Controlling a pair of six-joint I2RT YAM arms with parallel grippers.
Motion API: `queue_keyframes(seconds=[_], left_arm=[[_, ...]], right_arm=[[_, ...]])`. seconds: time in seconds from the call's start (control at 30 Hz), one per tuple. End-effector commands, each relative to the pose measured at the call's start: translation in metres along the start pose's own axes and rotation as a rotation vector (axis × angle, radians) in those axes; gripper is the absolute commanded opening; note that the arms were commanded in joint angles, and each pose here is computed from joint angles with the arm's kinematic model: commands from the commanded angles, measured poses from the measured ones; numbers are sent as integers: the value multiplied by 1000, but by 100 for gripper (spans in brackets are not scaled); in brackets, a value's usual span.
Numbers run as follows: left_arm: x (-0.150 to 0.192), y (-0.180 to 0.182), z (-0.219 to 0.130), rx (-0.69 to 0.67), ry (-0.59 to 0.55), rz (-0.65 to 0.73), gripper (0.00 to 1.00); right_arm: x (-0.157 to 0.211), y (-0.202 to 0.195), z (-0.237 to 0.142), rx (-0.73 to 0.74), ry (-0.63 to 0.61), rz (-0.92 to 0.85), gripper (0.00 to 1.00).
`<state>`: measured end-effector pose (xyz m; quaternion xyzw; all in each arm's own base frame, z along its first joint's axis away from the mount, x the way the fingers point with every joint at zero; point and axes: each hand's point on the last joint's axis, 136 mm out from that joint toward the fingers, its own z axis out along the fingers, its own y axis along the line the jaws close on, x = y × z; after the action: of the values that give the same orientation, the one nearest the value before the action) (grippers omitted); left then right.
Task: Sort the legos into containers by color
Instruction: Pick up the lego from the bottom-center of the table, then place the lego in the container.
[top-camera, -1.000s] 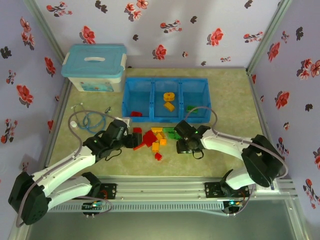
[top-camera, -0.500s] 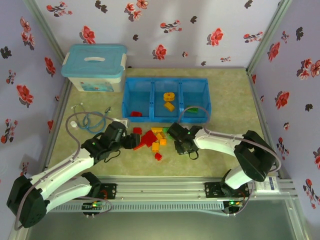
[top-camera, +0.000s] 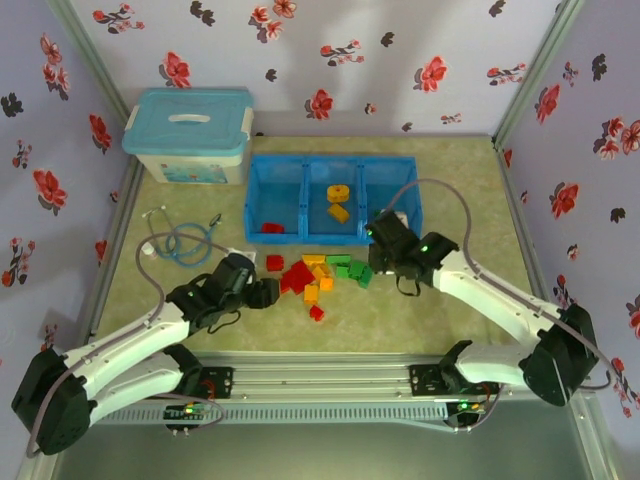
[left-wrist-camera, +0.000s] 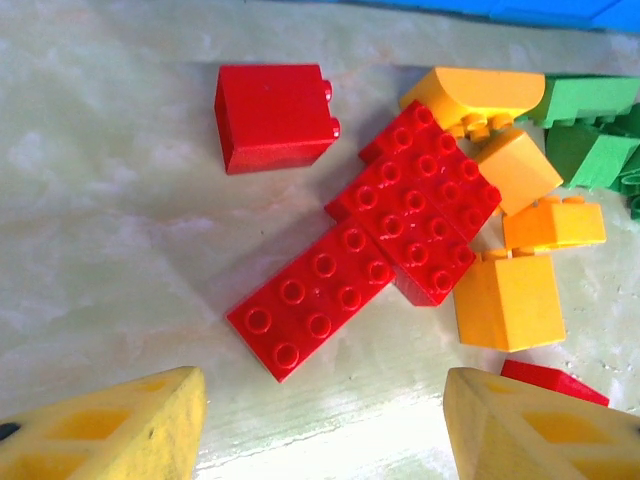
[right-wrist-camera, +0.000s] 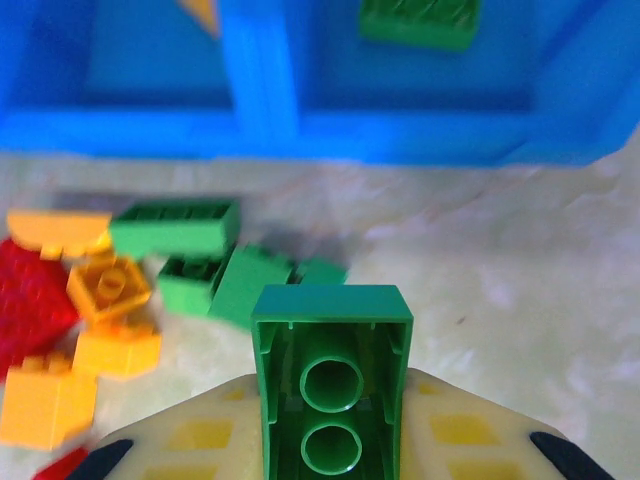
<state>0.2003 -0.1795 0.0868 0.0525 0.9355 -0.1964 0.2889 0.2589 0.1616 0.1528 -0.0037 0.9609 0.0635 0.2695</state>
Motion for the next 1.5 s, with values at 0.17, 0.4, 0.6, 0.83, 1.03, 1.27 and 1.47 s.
queue_keyframes(seconds=[0.17,0.4,0.6,0.83,1.03,1.27,1.47], left_arm=[[13,3,-3,5,-13,-42,63],[20,5,-7,0,-14,-40,63],[22,6,-9,0,-21,-43,63],[22,7,-10,-1,-25,-40,63],[24,8,-9,-2,-27,-42,63],[24,7,-3,-8,-21,-33,65],[22,4,4,-21,-8,-13,70]], right_arm=[[-60,-30,25,18,41,75,27],[-92,-33,69,38,115,93,25],[-113,-37,92,88,136,89,25],[-131,-31,88,102,115,96,63],[-118,-23,64,81,26,99,67],[-86,-20,38,-13,-41,135,67],[-56,-19,24,-56,-43,133,67]])
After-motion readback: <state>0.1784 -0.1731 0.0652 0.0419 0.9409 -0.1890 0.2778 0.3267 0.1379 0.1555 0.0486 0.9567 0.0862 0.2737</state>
